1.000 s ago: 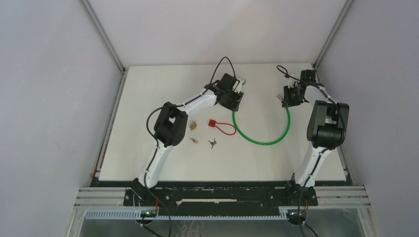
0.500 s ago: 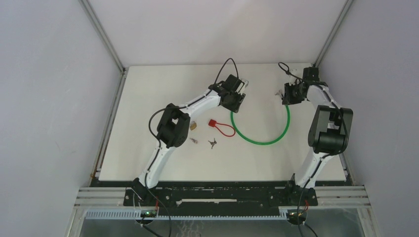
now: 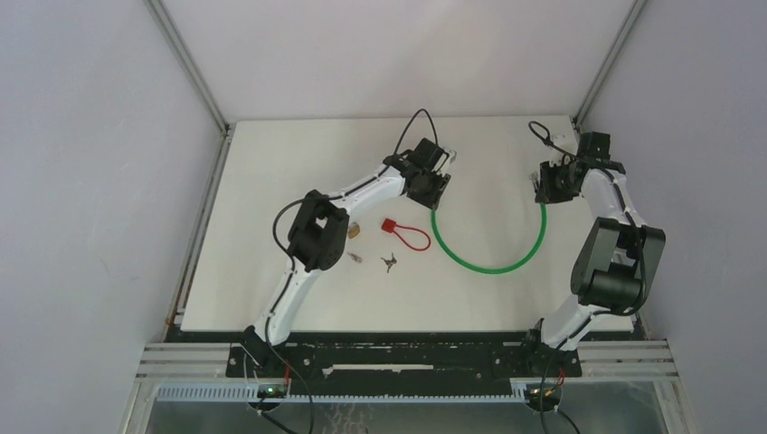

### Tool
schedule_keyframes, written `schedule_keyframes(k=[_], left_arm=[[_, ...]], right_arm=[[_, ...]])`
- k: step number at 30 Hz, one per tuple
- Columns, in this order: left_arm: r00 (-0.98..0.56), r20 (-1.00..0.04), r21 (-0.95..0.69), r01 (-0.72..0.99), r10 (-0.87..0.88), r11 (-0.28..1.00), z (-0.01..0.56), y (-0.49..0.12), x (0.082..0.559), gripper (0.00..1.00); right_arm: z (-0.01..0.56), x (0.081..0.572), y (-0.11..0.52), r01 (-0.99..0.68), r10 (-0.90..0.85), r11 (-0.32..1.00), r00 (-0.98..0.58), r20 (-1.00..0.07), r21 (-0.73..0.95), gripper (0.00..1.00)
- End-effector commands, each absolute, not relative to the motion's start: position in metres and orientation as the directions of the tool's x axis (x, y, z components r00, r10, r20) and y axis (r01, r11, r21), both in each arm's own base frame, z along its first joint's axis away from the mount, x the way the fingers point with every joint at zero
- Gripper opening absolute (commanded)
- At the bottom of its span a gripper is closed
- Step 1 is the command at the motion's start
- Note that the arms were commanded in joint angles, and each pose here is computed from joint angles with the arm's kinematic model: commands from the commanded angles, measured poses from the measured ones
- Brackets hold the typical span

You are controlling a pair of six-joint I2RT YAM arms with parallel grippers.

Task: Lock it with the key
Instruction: Pick up the lock from the center of the board.

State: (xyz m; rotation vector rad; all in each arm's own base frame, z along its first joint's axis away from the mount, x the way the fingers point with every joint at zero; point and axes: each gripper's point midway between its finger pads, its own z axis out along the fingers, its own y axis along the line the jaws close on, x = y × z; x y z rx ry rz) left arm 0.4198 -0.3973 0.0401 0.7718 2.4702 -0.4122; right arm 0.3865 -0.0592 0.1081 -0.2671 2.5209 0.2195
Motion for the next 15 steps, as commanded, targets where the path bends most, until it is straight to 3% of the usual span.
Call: schedule_keyframes(k=[1, 15], left_arm=[[-0.698, -0.565, -0.168, 0.62, 0.441, 0.766, 0.048, -0.416, 0.401, 0.47], [-0.709, -0.541, -0.203, 0.632, 0.452, 0.748, 0.033, -0.43, 0.389, 0.47]], right_arm=[[0.126, 0.367, -0.046, -0.278, -0.158, 0.954, -0.777, -0.609, 0.108, 0.0], [0.145, 0.356, -0.038, -0.295, -0.158, 0.95, -0.733, -0.662, 0.1, 0.0]])
